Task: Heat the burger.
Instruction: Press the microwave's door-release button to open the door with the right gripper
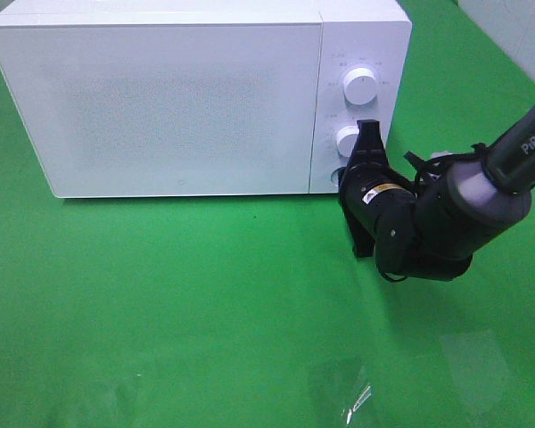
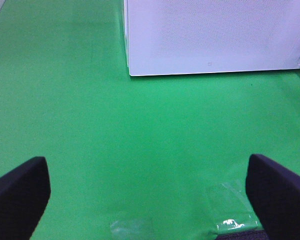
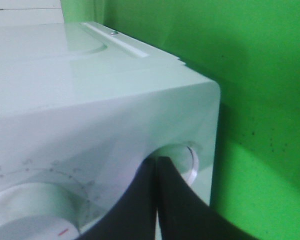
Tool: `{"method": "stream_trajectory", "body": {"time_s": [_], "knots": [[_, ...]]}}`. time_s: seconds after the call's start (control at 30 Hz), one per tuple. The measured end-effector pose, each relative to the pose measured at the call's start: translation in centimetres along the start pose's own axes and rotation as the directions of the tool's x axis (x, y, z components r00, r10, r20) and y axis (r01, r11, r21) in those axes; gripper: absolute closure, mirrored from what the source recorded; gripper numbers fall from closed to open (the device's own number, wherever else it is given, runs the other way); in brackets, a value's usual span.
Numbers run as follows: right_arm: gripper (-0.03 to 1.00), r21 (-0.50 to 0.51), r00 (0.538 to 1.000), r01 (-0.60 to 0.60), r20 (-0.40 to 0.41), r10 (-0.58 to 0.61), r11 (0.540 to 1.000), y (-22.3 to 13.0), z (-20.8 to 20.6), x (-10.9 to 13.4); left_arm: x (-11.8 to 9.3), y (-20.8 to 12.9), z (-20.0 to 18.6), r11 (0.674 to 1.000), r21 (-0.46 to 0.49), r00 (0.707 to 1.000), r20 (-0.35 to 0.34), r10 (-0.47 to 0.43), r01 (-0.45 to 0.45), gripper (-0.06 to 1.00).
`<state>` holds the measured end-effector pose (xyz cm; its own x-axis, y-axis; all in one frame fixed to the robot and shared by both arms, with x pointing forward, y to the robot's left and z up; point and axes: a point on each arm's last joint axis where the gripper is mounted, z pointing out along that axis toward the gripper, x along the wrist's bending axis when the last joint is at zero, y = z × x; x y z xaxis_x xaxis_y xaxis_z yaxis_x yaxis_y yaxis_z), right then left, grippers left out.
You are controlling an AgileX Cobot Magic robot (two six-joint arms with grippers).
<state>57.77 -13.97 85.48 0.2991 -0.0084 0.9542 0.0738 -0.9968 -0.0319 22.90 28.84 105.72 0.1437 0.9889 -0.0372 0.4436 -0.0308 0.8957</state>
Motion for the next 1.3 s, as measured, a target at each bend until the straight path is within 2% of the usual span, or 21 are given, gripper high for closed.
{"method": "stream_trajectory", "body": {"time_s": [0.37,0.6,1.3], "knots": [[0.96,-0.015,1.000,0.005,-0.003,-0.005,1.000,-0.5,0.7,-0.4,0.0,0.0,0.0,1.000,0.000,1.000,0.000,0.000,0.000,-0.04],[0.96,-0.051,0.999,-0.011,-0.041,0.009,0.999,-0.8,1.2,-0.6,0.0,0.0,0.0,1.000,0.000,1.000,0.000,0.000,0.000,-0.04],[0.96,-0.071,0.999,-0.010,-0.037,0.007,0.997,-0.9,1.4,-0.6,0.0,0.0,0.0,1.000,0.000,1.000,0.000,0.000,0.000,-0.04]]}}
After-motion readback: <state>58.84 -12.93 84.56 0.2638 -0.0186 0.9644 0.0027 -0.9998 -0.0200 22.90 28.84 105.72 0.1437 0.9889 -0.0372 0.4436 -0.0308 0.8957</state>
